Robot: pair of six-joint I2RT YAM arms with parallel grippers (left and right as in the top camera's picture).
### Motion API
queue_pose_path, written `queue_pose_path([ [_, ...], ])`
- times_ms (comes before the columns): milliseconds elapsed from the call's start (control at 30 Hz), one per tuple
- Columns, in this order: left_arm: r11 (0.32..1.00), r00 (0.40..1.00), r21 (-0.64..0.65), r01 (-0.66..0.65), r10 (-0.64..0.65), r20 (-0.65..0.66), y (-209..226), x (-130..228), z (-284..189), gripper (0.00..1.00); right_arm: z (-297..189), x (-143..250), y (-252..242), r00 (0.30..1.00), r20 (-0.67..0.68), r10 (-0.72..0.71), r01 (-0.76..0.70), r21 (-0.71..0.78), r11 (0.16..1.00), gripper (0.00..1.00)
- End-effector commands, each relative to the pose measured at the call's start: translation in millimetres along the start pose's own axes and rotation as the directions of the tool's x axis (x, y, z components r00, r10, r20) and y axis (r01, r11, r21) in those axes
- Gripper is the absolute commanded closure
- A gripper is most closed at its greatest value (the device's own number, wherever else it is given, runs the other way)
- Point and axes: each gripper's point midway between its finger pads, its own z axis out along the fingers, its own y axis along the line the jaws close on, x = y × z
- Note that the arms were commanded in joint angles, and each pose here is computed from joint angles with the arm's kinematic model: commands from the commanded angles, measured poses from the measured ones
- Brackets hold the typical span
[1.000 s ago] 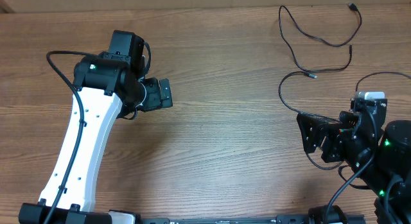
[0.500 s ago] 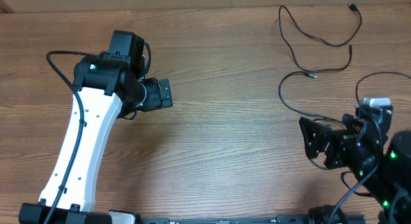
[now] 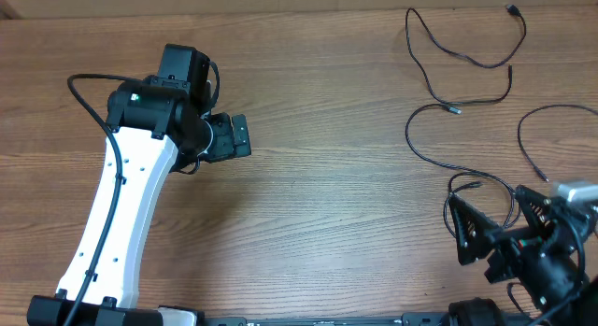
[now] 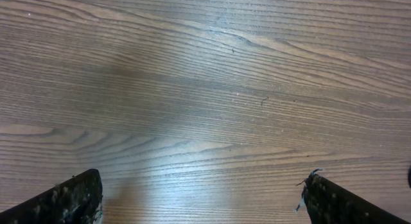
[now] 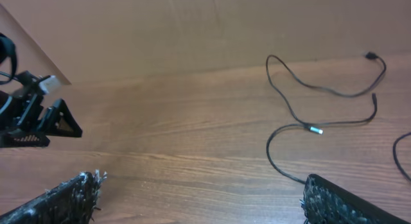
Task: Untangle cables
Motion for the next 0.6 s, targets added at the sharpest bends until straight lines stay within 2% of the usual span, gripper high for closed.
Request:
queue_pose_path([
  [0, 1.000, 1.000, -0.007, 0.004, -0.004, 0.007, 0, 0, -1, 0.01, -15, -4, 4, 0.998, 0.057, -0.011, 0.012, -0.011, 1.000, 0.00],
  [333, 1.000, 1.000, -0.007, 0.004, -0.004, 0.007, 0, 0, -1, 0.00, -52, -4, 9, 0.983, 0.181, -0.034, 0.038, -0.022, 0.999, 0.00],
  [567, 1.000, 1.000, -0.007, 0.004, -0.004, 0.007, 0, 0, -1, 0.01, -58, -2, 5, 0.967, 0.249, -0.047, 0.046, 0.009, 0.999, 0.00],
])
